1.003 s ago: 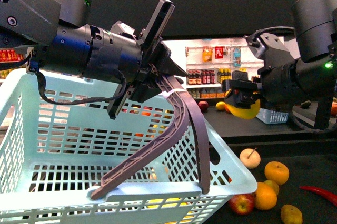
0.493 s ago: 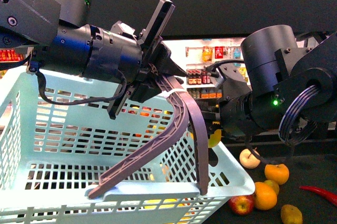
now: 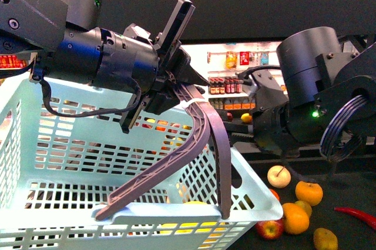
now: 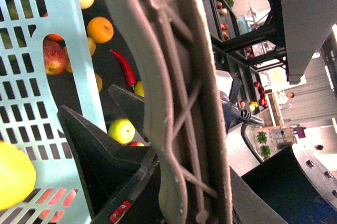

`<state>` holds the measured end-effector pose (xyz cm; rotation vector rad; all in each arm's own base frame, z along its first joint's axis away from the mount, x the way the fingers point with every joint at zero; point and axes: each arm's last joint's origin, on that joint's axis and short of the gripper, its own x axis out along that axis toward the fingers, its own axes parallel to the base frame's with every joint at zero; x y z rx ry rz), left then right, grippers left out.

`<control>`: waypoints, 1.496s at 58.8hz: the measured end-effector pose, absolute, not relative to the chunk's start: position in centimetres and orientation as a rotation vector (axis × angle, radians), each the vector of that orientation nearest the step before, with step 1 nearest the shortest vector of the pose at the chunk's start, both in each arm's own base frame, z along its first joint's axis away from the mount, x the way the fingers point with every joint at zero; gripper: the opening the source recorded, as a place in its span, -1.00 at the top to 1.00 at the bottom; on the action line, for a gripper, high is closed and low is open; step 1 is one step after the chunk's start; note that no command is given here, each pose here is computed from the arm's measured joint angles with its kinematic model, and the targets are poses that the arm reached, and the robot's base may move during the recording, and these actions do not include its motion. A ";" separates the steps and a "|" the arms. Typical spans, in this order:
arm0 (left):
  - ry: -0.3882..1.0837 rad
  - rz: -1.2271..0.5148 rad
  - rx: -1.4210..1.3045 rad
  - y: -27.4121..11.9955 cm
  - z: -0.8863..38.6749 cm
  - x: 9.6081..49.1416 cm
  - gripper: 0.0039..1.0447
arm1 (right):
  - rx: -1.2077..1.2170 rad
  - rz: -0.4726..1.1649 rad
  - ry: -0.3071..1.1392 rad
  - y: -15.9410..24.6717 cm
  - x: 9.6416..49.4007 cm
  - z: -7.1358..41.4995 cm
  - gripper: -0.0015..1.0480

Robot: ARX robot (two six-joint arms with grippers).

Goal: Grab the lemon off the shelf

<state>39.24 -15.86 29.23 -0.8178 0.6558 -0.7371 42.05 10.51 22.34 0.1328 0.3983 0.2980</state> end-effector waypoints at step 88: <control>0.658 -0.738 -0.821 -15.9 29.2 39.2 0.86 | -0.004 0.001 0.010 0.0 12.5 18.7 0.95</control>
